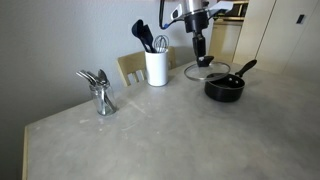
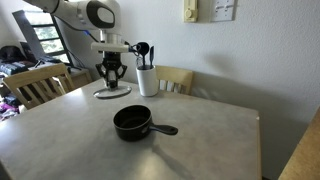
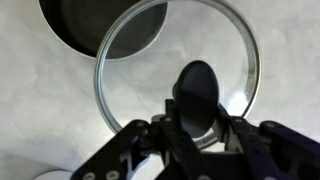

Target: Pick up the lid from the black pot and put it on the table.

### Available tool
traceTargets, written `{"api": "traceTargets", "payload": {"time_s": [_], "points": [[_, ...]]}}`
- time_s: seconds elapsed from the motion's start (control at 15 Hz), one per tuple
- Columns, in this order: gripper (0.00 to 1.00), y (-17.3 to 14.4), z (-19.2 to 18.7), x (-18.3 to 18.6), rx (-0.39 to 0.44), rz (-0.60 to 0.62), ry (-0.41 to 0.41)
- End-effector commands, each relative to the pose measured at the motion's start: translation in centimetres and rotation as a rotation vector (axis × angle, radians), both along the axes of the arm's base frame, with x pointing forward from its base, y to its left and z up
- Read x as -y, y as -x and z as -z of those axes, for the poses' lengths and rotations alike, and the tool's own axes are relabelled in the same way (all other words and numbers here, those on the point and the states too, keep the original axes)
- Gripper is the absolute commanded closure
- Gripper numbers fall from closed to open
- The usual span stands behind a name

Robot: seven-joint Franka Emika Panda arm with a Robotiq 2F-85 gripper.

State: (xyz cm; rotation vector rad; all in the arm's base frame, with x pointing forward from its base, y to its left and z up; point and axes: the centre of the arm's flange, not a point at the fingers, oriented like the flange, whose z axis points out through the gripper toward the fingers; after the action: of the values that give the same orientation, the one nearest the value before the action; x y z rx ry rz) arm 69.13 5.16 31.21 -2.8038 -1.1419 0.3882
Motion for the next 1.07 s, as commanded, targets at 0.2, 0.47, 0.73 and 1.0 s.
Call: {"api": "traceTargets", "payload": {"time_s": [0.2,0.47,0.73,1.0], "points": [[0.87,-2.3,0.3,-0.8,-0.005,-0.091,-0.110],[0.87,-2.5,0.9,0.1,0.001,-0.213,-0.089],[0.87,-3.0,0.9,0.4,0.060,-0.251,-0.077],[0.87,-3.4,1.0,0.6,0.125,-0.349,-0.079]]}}
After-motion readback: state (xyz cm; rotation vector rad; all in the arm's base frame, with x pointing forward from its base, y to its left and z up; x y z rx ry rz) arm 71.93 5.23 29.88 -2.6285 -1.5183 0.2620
